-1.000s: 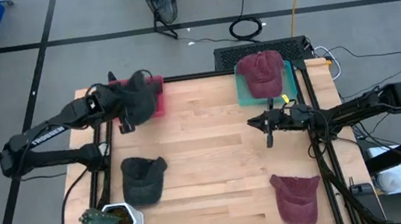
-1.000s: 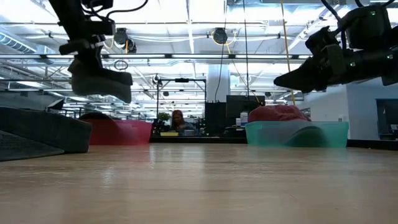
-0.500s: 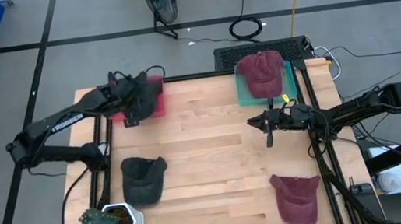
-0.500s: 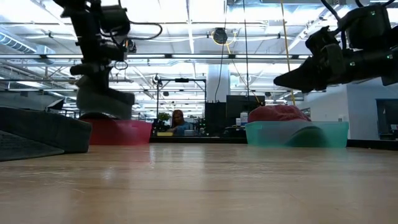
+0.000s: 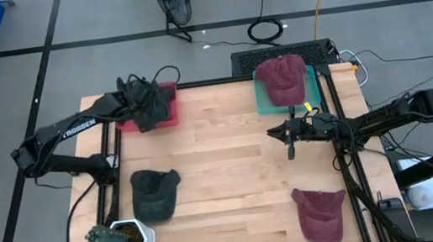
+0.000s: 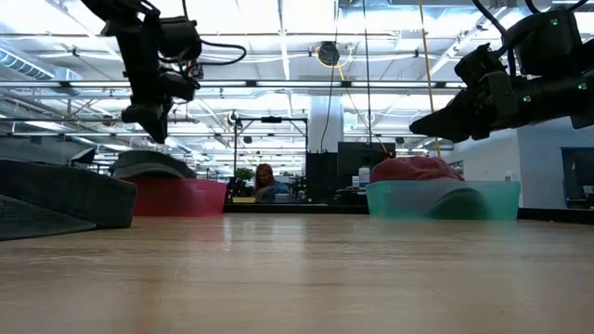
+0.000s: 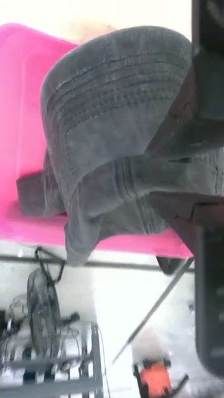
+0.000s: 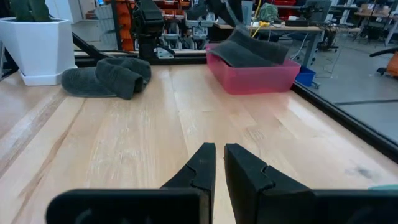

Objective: Pick & Place hat
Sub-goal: Put the bottom black cap into the red bin

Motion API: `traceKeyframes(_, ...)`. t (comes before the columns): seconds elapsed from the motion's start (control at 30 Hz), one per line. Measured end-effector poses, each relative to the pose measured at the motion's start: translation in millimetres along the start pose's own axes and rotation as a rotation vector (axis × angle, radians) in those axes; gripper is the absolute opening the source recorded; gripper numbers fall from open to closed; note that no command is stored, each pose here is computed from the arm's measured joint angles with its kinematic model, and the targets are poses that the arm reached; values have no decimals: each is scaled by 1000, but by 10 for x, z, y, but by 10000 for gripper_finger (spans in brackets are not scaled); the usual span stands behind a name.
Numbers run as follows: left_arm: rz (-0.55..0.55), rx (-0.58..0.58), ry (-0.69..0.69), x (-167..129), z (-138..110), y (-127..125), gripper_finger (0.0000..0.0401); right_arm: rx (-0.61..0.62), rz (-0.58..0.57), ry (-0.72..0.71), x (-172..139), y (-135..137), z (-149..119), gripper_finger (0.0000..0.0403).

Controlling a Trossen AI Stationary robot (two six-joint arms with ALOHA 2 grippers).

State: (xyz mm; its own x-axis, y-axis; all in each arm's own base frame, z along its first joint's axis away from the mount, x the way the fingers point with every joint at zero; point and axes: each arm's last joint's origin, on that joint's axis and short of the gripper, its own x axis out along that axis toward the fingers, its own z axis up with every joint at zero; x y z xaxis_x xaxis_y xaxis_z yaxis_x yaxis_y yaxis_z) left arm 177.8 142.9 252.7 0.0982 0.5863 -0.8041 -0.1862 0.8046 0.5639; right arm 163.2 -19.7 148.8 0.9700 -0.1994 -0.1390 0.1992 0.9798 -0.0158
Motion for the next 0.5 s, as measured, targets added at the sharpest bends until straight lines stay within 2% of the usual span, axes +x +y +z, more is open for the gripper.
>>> traceKeyframes(0.1,39,5,-15,-78,40,-63,130,16,0,3,0,0,-4,22)
traceKeyframes(0.23,33,-30,-112,-251,127,-211,171,17,0,3,0,0,-3,22)
traceKeyframes(0.3,-44,-89,-188,-337,186,-327,190,17,0,3,0,0,-4,22)
traceKeyframes(0.37,-168,-106,-252,-425,241,-484,205,17,0,5,0,0,-6,22)
traceKeyframes(0.43,-244,-35,-274,-483,266,-690,215,17,0,7,0,0,-8,22)
traceKeyframes(0.5,-216,64,-250,-492,270,-916,219,20,0,7,0,0,-8,22)
